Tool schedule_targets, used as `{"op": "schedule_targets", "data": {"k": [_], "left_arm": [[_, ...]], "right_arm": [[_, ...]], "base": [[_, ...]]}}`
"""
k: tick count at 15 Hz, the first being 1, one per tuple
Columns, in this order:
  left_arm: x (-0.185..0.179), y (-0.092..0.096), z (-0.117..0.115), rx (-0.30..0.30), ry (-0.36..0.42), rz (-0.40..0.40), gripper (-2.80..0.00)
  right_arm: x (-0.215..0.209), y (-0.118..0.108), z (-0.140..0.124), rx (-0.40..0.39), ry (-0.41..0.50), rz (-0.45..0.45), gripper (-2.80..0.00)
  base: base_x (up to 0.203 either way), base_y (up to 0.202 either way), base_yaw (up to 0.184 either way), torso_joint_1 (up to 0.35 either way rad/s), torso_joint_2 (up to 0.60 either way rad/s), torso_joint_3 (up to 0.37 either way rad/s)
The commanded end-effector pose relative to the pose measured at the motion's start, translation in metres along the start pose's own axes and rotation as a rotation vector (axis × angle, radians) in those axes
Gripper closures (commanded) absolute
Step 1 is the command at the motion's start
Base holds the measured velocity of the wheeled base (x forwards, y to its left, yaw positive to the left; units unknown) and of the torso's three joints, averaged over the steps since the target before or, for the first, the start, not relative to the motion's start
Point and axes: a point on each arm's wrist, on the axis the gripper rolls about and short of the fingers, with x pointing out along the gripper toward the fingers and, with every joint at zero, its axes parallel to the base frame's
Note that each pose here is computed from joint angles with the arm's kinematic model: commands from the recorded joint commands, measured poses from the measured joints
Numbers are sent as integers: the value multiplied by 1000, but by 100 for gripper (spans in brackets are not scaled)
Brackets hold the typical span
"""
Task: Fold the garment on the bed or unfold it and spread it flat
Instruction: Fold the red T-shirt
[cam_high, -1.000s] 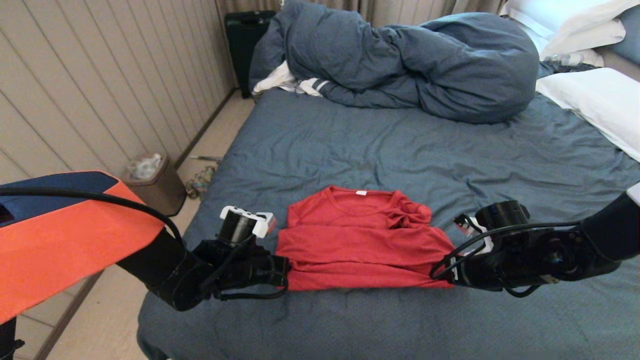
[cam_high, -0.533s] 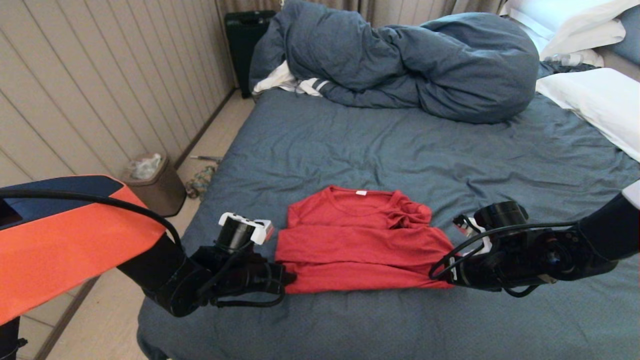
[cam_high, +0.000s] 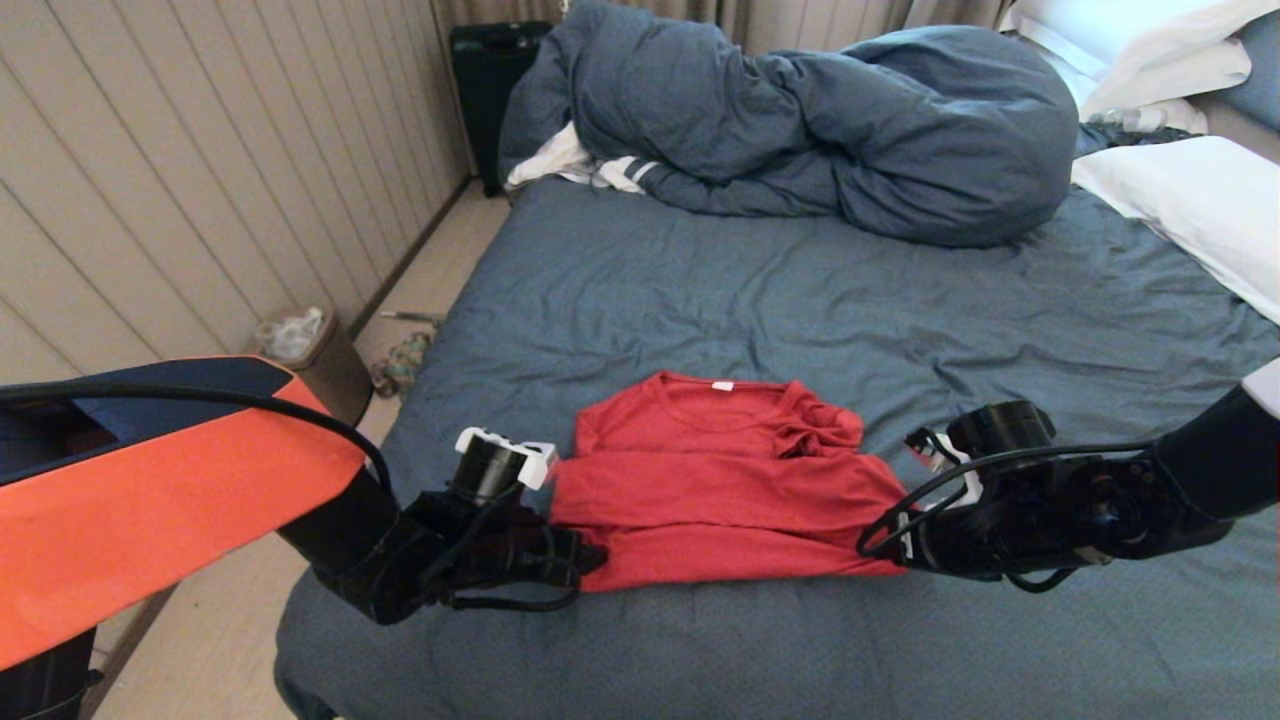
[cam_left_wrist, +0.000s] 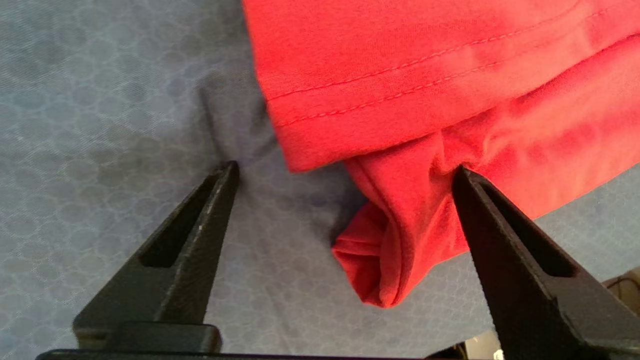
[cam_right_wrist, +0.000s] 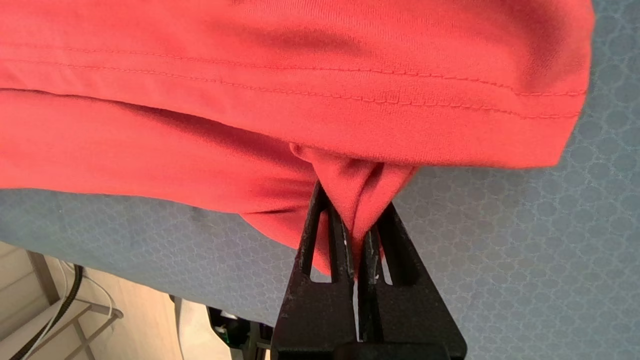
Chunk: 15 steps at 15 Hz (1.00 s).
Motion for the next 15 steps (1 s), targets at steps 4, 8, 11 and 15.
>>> {"op": "schedule_targets", "data": {"k": [4, 8, 11, 15], "left_arm": [[2, -9, -3, 42, 9, -20, 0], [-4, -18, 1, 53, -8, -39, 0], [-13, -20, 2, 55, -11, -43, 0], [-30, -21, 1, 53, 11, -38, 0]], "right_arm": [[1, -1, 1, 3, -1, 0, 0], [1, -1, 1, 4, -4, -1, 0], [0, -1, 1, 3, -2, 1, 0], [-2, 0, -2, 2, 2, 1, 0]], "base": [[0, 0, 0, 0, 0, 0], [0, 0, 0, 0, 0, 0], [0, 0, 0, 0, 0, 0], [0, 0, 0, 0, 0, 0]]}}
